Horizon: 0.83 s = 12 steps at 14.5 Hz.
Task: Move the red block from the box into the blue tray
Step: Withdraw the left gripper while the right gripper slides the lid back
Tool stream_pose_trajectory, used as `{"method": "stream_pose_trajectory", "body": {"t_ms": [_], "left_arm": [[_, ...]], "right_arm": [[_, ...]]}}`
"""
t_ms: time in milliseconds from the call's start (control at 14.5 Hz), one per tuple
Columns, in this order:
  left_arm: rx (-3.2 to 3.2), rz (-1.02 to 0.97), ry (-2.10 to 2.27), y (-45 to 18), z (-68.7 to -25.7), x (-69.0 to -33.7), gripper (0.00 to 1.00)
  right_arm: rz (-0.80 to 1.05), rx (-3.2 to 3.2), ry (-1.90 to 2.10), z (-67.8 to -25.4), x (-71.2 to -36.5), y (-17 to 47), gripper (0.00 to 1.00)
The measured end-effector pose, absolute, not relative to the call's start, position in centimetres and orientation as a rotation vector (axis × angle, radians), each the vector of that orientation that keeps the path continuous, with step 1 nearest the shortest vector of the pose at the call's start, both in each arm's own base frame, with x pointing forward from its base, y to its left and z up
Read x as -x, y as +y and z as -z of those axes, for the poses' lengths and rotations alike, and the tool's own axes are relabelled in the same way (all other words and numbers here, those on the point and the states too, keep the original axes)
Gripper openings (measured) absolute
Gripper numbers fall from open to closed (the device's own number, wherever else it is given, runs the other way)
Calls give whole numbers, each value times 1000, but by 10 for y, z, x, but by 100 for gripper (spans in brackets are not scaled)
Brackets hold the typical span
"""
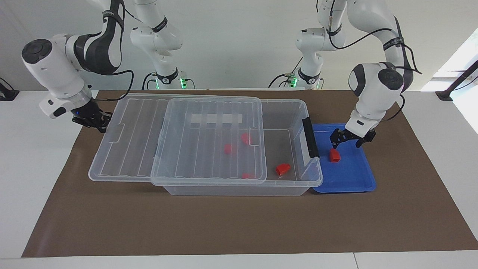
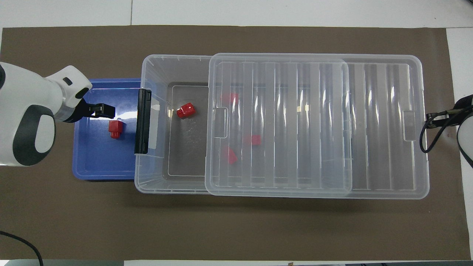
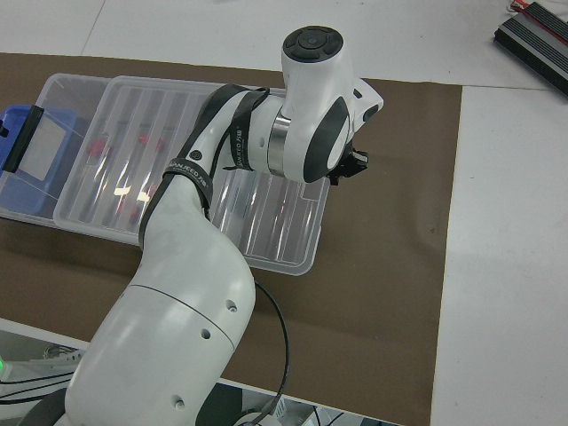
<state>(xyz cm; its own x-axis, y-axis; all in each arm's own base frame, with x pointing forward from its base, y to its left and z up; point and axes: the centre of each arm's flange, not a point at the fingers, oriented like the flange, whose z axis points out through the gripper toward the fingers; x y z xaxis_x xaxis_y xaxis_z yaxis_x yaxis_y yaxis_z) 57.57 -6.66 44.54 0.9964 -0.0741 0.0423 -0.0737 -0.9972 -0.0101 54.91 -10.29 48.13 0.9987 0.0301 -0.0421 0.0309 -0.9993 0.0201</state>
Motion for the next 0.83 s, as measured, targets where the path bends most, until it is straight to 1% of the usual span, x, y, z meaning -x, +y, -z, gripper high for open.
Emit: {"method": "stream_pose_trajectory", "body": {"t_ms": [138,484,691,829], "left_arm": [[3129,72,121,-69,-491,-577,100],[3128,72,119,-70,-572,-573,100],[3127,50,103,-64,-605,-568,100],[3127,38,79,-55,-618,-565,100]], "right_arm": [[70,-3120,41,-479,-551,-90,1],[63,-3120,28,-472,-552,-70,1],[59,-3119,14,-471,-554,-55,1],[55,-3118,-1,-472,-555,-42,1]]}}
